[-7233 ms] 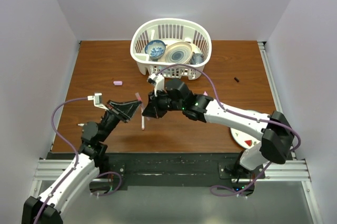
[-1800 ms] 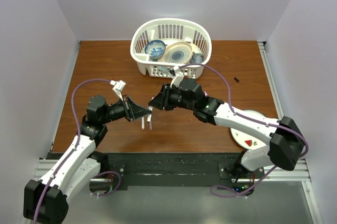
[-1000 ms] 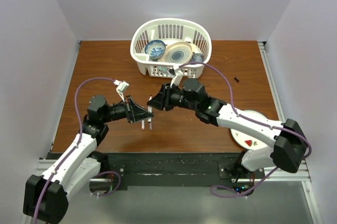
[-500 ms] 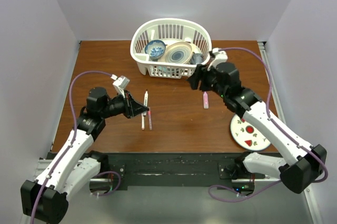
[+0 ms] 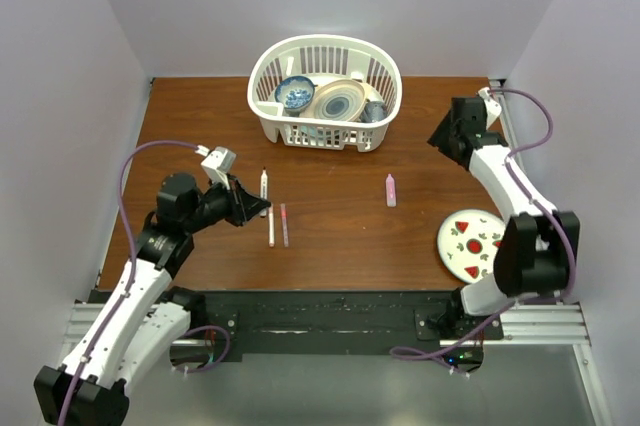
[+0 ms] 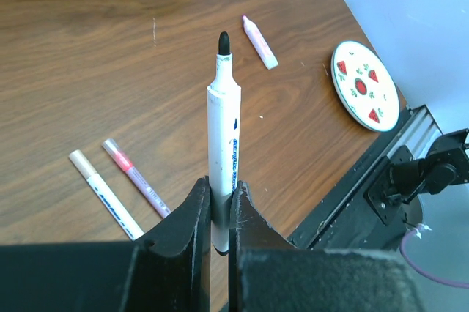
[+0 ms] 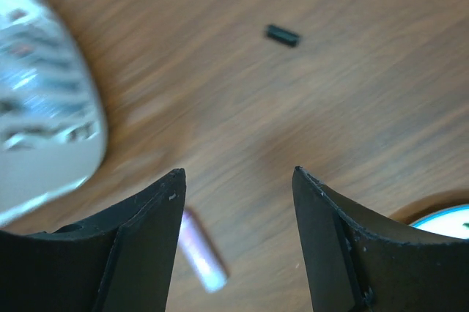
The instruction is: Insert the pens into the pen caps
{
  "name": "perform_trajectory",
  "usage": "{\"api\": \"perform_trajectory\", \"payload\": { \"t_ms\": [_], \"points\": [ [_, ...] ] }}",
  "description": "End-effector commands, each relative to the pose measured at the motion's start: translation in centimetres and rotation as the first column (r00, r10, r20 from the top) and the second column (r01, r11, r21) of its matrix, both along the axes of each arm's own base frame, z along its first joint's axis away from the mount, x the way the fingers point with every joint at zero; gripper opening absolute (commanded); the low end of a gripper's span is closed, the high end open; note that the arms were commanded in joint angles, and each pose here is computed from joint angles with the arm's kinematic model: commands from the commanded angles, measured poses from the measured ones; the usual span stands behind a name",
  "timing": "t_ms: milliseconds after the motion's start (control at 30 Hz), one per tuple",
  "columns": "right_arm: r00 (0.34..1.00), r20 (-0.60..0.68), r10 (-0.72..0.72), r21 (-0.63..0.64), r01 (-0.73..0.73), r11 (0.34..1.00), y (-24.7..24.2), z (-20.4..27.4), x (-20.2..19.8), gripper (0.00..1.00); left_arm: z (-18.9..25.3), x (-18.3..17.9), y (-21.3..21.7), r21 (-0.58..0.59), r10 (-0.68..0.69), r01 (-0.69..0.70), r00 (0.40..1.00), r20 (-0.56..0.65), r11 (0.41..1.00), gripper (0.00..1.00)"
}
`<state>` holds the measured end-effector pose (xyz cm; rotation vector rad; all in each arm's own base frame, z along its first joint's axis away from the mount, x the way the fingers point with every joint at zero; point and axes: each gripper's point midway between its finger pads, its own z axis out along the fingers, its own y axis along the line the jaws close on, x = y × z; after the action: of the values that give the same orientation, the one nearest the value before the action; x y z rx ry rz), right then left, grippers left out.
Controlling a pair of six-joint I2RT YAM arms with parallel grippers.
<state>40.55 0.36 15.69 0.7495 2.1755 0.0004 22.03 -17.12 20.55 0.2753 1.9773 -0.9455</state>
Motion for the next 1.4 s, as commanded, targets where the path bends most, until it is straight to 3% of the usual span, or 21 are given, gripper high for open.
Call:
{"api": "perform_trajectory", "payload": {
  "t_ms": [0,300,433,733,1367],
  "points": [
    [0.99,0.001,-0.139,-0.022,0.139,0.99,-3.5,0.2,3.1,0.67,2.5,0.7,0.8,0.004,0.043,-0.044,0.995,0.091,0.999,0.0],
    [0.979,-0.123,-0.163,-0.055,0.157,0.986,-6.0,-5.0,8.1,0.65,2.7,0.0,0.7,-0.017,0.038,-0.036,0.995,0.096,0.999,0.0],
    [0.961,-0.203,-0.188,-0.077,0.176,0.981,-6.7,-7.0,8.0,0.62,2.9,0.0,0.7,-0.018,0.036,-0.034,0.994,0.102,0.999,0.0],
    [0.951,-0.246,-0.188,-0.1,0.168,0.981,-7.3,-10.4,8.9,0.63,2.9,-0.1,0.7,-0.016,0.039,-0.037,0.994,0.101,0.999,0.0],
    [0.949,-0.288,-0.129,-0.092,0.107,0.99,-6.9,-13.8,9.5,0.51,2.8,0.1,0.9,-0.012,0.056,-0.055,0.993,0.1,0.998,0.0]
  ]
}}
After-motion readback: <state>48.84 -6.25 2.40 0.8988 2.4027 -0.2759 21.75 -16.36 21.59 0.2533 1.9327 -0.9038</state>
